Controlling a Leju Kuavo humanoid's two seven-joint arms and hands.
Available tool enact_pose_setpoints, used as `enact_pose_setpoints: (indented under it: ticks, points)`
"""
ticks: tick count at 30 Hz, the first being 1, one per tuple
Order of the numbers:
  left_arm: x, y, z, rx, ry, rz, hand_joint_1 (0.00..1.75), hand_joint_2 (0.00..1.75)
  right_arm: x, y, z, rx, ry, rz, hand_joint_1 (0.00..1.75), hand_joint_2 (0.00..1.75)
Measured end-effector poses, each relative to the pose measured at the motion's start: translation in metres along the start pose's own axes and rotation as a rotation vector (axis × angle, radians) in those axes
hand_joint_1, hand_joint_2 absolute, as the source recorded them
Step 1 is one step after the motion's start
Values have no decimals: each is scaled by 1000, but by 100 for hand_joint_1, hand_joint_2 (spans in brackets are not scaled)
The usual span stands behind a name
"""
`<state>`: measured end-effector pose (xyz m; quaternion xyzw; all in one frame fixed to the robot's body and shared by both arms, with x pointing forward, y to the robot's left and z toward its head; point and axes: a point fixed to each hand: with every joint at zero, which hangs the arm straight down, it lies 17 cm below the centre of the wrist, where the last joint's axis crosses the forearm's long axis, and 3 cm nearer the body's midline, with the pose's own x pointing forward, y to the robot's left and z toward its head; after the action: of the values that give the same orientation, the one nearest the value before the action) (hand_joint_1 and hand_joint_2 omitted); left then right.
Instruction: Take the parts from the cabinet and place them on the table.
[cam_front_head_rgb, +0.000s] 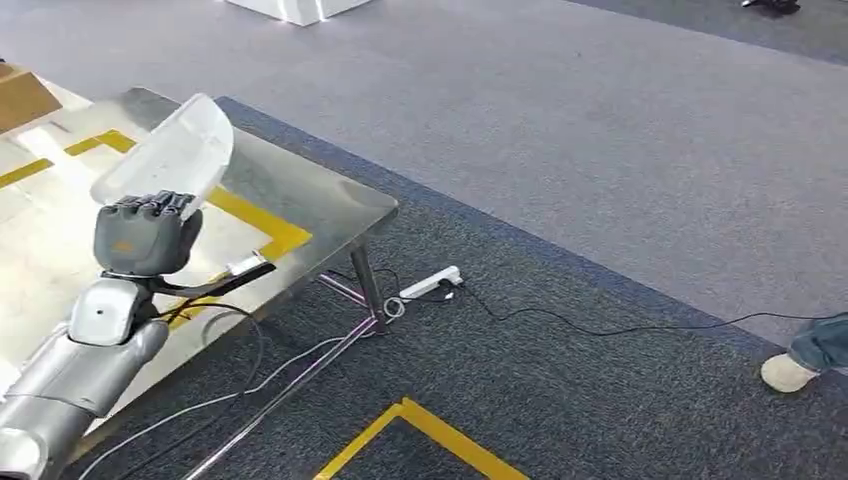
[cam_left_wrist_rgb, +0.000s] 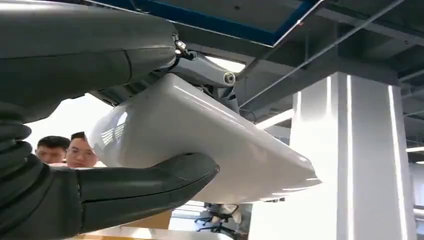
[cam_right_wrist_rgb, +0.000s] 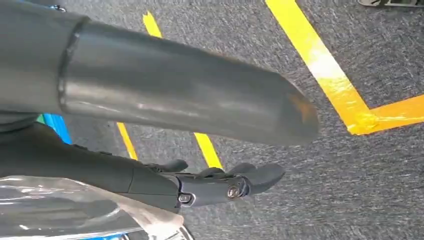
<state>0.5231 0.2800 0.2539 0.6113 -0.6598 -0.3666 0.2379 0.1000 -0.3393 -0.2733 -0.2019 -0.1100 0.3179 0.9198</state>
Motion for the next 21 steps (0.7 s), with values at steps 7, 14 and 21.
enact_pose_setpoints:
  ticks: [7,14,21]
  points:
    - [1,-3,6,-11,0,3,175,175,1,0,0,0,-1,-1,0,0]
    - [-1,-3,5,-10,2,-3,175,175,2,-3,-1,-5,-5,7,0,0]
    - [-2,-4,8,-14,4,-3,175,175,-2,-2,0,-8,2,29,0,0]
